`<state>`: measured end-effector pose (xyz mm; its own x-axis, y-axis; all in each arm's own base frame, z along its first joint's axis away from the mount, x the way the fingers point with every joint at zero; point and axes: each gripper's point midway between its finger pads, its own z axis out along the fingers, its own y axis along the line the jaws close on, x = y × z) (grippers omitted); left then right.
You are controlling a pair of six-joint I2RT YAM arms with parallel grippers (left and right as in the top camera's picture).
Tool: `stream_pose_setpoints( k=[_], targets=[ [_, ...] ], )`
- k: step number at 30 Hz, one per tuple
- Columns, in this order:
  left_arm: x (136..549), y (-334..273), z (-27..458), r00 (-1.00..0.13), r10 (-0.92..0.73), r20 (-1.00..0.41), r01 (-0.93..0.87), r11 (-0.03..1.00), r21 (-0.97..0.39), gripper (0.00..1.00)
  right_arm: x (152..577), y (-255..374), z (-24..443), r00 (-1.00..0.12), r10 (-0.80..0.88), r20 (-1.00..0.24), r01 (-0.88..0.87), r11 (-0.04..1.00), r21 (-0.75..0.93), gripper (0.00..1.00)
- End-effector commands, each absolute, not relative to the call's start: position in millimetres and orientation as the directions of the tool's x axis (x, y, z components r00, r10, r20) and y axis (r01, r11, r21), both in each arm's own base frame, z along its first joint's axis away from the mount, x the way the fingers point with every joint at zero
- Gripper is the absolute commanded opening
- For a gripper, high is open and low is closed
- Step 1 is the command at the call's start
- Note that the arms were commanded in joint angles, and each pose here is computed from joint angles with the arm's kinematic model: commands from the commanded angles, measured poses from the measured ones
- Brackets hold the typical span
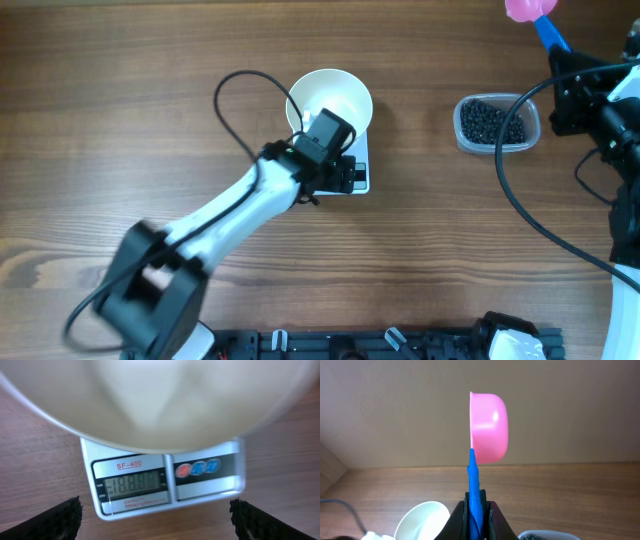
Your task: Scoop item into bowl and weigh 150g on scale
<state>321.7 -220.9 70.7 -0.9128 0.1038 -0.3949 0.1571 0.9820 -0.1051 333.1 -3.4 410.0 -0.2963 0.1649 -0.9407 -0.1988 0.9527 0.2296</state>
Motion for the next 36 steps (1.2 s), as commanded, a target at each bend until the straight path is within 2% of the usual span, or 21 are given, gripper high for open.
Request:
stream_pose_setpoints(
  k=[1, 4, 8, 10, 12, 15, 18, 21, 24, 31, 33, 36],
  targets=[
    [310, -228, 137, -0.861, 0.115, -0.495, 0.249, 0.944, -0.215, 1.0, 332, -3, 414, -0.29, 0.177, -0.94, -0.197, 0.951, 0.24, 0.04],
    [289, -218, 165, -0.837, 0.176, -0.518, 0.323, 0.923, -0.209, 1.0, 332, -3, 414, -0.29, 0.177, -0.94, -0.198, 0.95, 0.24, 0.04],
    [264, -177, 166, -0.872, 0.216, -0.44, 0.308, 0.94, -0.149, 1.0, 332, -3, 414, -0.29, 0.177, -0.941, -0.198, 0.951, 0.239, 0.04],
    [264, -163, 163, -0.896, 0.184, -0.405, 0.265, 0.952, -0.154, 1.0, 334, -4, 413, -0.295, 0.177, -0.939, -0.196, 0.95, 0.241, 0.04],
    [262, -165, 164, -0.897, 0.211, -0.388, 0.315, 0.921, -0.228, 1.0, 337, -4, 409, -0.305, 0.181, -0.935, -0.194, 0.949, 0.247, 0.04],
    [266, -151, 162, -0.909, 0.182, -0.375, 0.28, 0.933, -0.227, 1.0, 337, -4, 409, -0.306, 0.181, -0.935, -0.194, 0.949, 0.248, 0.04],
    [267, -153, 165, -0.902, 0.204, -0.381, 0.322, 0.905, -0.278, 1.0, 337, -4, 409, -0.307, 0.181, -0.934, -0.194, 0.949, 0.248, 0.04],
    [271, -145, 164, -0.9, 0.199, -0.387, 0.306, 0.922, -0.238, 1.0, 337, -5, 409, -0.306, 0.181, -0.935, -0.194, 0.949, 0.247, 0.04],
    [283, -119, 161, -0.893, 0.187, -0.41, 0.244, 0.966, -0.091, 1.0, 337, -5, 409, -0.304, 0.181, -0.935, -0.194, 0.949, 0.247, 0.04],
    [283, -120, 161, -0.892, 0.185, -0.412, 0.247, 0.964, -0.1, 1.0, 339, -5, 416, -0.276, 0.178, -0.944, -0.2, 0.95, 0.238, 0.04],
    [283, -120, 161, -0.892, 0.186, -0.412, 0.247, 0.964, -0.1, 1.0, 339, -5, 415, -0.296, 0.256, -0.92, -0.176, 0.932, 0.316, 0.04],
    [283, -120, 161, -0.892, 0.186, -0.412, 0.246, 0.964, -0.1, 1.0, 340, -6, 422, -0.276, 0.286, -0.917, -0.173, 0.924, 0.341, 0.04]
  ],
)
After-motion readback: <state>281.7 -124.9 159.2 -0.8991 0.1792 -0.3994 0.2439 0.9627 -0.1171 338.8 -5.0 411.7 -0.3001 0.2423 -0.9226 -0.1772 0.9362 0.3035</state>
